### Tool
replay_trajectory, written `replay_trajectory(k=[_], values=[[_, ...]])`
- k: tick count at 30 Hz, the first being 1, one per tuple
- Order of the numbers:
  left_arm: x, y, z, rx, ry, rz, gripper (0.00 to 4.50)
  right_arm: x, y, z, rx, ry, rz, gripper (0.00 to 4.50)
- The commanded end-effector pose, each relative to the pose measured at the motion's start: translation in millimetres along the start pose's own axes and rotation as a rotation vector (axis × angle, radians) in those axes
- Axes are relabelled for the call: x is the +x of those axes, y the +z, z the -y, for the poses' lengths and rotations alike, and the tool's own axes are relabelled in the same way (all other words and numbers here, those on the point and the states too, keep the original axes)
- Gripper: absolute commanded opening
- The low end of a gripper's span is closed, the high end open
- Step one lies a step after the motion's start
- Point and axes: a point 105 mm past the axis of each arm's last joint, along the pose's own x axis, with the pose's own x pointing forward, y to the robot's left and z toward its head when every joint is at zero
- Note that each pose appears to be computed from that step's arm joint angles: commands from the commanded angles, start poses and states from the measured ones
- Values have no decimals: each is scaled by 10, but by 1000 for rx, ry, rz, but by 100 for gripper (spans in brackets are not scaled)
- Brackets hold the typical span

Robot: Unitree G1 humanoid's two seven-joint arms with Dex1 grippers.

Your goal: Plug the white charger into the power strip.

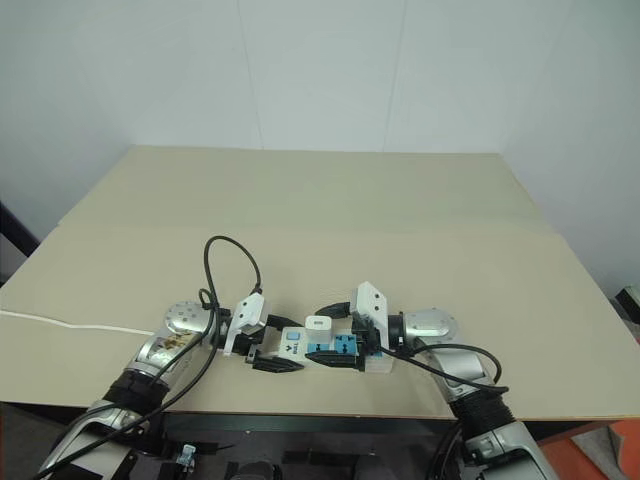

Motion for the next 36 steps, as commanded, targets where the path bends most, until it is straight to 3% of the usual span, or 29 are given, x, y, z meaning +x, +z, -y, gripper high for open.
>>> replay_trajectory(k=[1, 9, 14, 21, 26, 36], values=[[-83, 125, -75, -9, 45, 46, 445, -104, -183, -21, 49, -4, -80, 450], [-384, 506, -72, 17, 92, 159, 445, -391, -9, 142, -14, -110, -67, 450], [-663, 626, 203, -8, 0, 153, 445, -716, 191, 124, -127, -133, -101, 450], [-1064, 588, 217, 2, 143, 80, 445, -1214, 429, 126, -157, -236, -120, 450], [-1327, 544, 192, -16, 279, 65, 445, -1558, 445, 84, -139, -349, -152, 450], [-1316, 490, 255, -46, 306, 77, 445, -1754, 503, 16, -130, -447, -162, 450]])
